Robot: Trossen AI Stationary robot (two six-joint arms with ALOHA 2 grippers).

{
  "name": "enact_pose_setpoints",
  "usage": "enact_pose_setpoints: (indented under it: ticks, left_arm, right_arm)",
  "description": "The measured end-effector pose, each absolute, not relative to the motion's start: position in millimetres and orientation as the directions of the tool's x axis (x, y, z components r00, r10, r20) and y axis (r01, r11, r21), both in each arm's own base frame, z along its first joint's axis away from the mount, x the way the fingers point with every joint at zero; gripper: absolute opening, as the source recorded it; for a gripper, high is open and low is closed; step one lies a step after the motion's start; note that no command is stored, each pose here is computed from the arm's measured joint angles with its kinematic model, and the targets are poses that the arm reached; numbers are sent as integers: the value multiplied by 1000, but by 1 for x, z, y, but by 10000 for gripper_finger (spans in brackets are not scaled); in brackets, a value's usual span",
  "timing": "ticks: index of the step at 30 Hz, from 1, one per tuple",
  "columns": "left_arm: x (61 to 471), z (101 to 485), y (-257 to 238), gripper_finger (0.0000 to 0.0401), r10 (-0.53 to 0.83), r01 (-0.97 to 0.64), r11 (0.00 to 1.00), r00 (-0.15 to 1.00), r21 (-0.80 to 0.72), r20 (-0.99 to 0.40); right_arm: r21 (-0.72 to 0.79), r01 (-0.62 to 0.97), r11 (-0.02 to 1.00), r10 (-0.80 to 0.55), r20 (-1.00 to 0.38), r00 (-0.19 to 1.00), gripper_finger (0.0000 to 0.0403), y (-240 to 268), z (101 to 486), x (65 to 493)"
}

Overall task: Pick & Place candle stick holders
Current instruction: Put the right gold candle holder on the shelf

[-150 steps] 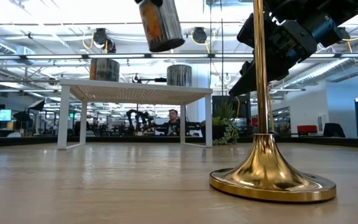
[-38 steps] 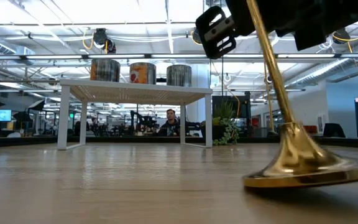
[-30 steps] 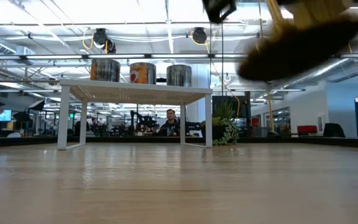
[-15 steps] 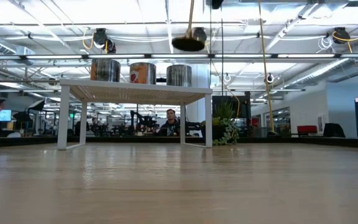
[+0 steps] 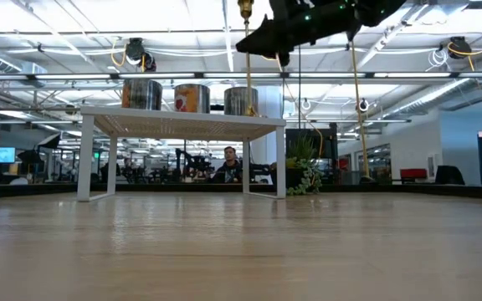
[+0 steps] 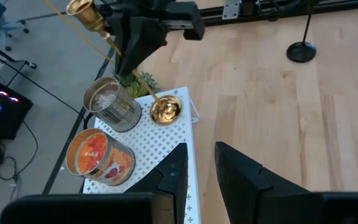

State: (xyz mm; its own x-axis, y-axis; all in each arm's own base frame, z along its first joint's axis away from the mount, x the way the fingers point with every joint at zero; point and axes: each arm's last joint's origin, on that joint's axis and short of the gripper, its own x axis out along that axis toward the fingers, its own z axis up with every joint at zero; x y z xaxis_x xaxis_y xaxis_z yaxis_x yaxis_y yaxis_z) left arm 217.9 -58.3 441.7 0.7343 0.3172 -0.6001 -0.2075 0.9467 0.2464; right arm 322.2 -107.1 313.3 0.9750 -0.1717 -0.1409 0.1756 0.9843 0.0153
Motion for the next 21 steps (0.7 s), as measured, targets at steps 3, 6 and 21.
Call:
enact_pose_setpoints:
  ticks: [3, 6, 21]
  left_arm:
    - [218, 442, -58, 88, 317, -206, 947, 734, 247, -601]
    - [218, 442, -58, 88, 317, -202, 946, 734, 252, -601]
    - [216, 440, -59, 88, 319, -236, 948, 720, 214, -616]
  right_arm:
    - [35, 186, 982, -179, -136, 974, 13, -111, 310, 325]
    - [44, 187, 981, -179, -140, 974, 16, -111, 310, 324]
    - [29, 181, 983, -175, -150, 973, 107, -110, 309, 324]
